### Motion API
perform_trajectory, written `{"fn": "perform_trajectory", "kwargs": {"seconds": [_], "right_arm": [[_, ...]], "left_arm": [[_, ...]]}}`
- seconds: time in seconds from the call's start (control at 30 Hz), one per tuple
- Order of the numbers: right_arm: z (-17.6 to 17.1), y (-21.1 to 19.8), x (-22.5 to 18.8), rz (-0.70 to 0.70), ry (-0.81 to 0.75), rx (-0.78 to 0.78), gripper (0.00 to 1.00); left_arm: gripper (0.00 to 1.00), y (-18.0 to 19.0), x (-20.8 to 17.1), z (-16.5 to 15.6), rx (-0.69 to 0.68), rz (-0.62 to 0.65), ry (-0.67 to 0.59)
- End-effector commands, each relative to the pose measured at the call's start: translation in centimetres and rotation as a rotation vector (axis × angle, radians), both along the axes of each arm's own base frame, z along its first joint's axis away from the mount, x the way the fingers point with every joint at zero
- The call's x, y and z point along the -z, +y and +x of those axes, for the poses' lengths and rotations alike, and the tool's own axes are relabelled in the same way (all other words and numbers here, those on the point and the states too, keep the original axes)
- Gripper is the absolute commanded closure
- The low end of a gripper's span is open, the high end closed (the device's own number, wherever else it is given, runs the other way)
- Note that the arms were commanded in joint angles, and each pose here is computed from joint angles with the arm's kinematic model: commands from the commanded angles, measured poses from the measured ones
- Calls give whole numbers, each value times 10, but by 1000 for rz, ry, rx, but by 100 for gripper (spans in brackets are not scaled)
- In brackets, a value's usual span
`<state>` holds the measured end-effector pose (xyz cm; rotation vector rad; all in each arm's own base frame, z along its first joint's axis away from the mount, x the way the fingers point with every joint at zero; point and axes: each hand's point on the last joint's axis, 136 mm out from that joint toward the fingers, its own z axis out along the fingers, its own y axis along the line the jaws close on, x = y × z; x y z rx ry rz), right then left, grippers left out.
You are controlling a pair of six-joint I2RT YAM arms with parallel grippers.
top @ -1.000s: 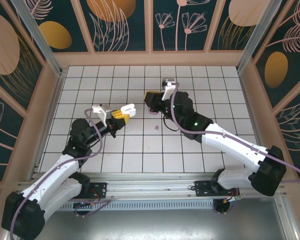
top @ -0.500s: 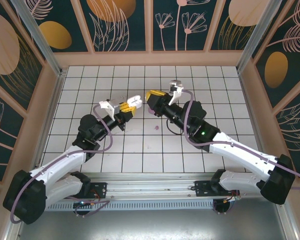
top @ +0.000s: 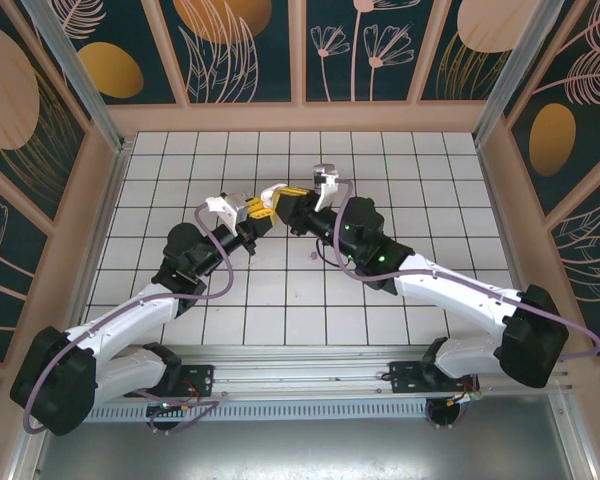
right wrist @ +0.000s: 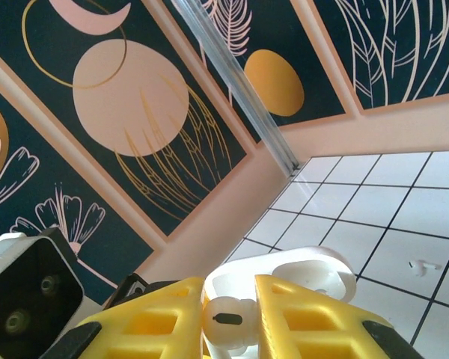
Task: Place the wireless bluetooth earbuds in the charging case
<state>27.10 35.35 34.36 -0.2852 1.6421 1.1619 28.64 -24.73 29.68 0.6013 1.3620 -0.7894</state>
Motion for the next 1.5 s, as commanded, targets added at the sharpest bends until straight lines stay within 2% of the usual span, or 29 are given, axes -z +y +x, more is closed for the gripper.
{"fn": "perform_trajectory", "kwargs": {"seconds": [0.0, 0.5, 1.03, 1.47], "right_arm": [[-5, 7, -31, 78, -51, -39, 77], [-1, 15, -35, 79, -78, -41, 78], [5, 23, -10, 1, -73, -27, 78], [2, 16, -6, -11, -141, 11, 77]], "left_arm": [[100, 0, -23, 0, -8, -23, -74], [100, -2, -21, -3, 10, -14, -76], [100, 1, -26, -6, 1, -23, -86], [100, 3, -44, -13, 34, -99, -87]]}}
